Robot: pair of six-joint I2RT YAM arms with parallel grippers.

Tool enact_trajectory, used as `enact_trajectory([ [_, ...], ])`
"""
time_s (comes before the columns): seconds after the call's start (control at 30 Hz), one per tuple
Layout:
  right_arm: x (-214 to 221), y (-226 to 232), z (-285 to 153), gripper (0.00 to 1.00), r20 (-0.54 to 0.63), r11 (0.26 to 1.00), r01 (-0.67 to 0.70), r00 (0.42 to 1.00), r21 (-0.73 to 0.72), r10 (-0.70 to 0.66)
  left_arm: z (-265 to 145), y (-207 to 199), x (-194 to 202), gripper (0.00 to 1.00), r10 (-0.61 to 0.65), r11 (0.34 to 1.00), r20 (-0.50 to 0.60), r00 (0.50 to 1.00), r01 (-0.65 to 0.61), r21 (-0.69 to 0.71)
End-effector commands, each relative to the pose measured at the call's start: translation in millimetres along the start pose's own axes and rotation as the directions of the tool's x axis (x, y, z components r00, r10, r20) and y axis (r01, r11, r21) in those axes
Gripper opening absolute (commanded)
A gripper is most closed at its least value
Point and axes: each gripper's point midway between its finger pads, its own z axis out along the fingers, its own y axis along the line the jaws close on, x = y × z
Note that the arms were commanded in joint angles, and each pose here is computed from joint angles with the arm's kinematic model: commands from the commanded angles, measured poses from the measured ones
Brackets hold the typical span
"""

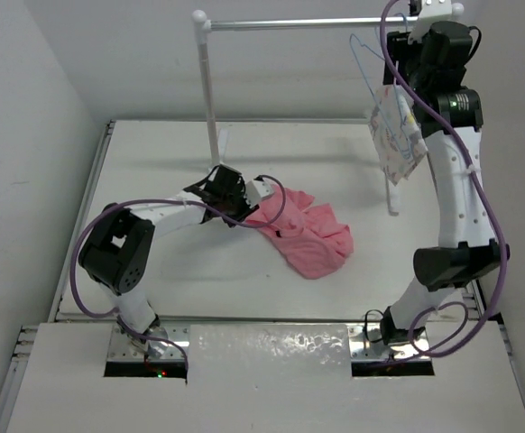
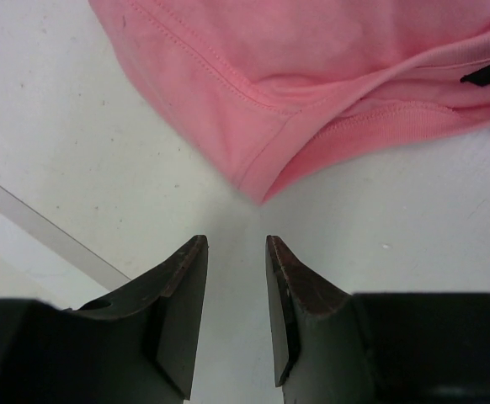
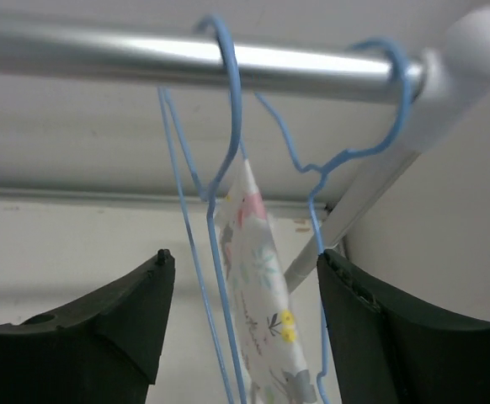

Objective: Place the t-shirt on the hanger
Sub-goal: Pick up the hanger from the clothesline.

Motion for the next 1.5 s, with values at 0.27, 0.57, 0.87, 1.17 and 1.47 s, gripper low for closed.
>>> enact_trajectory([
  [0.27,56.1,5.6,39.6,0.58,-0.124,0.984,-0.094,0.989,-0.15,0.076,-13.4,14.4,-5.9,0.31,-0.045,0.998,0.046,0.998,0.047,-0.033],
  [0.57,93.1,20.7,55.8,0.31,-0.199,0.976,-0.095,0.979,-0.198,0.055,-12.5,16.1,-6.0,0.31,-0.055,0.998,0.041,0.998,0.056,-0.036],
  [0.87,105.9,27.4,53.7,0.06,-0.214,0.968,-0.066,0.977,-0.241,0.013,-11.8,14.9,-6.2,0.31,-0.067,0.997,0.042,0.997,0.068,-0.024],
  [1.17,74.2,24.8,19.2,0.0,-0.07,0.963,-0.022,0.998,-0.27,0.003,-7.7,14.2,-5.8,0.31,-0.076,0.997,0.039,0.996,0.077,-0.006],
  [1.47,41.5,26.3,-13.3,0.0,0.004,0.957,-0.02,1.0,-0.289,0.022,-13.7,15.5,-17.8,0.31,-0.045,0.999,0.062,0.997,0.044,0.019],
])
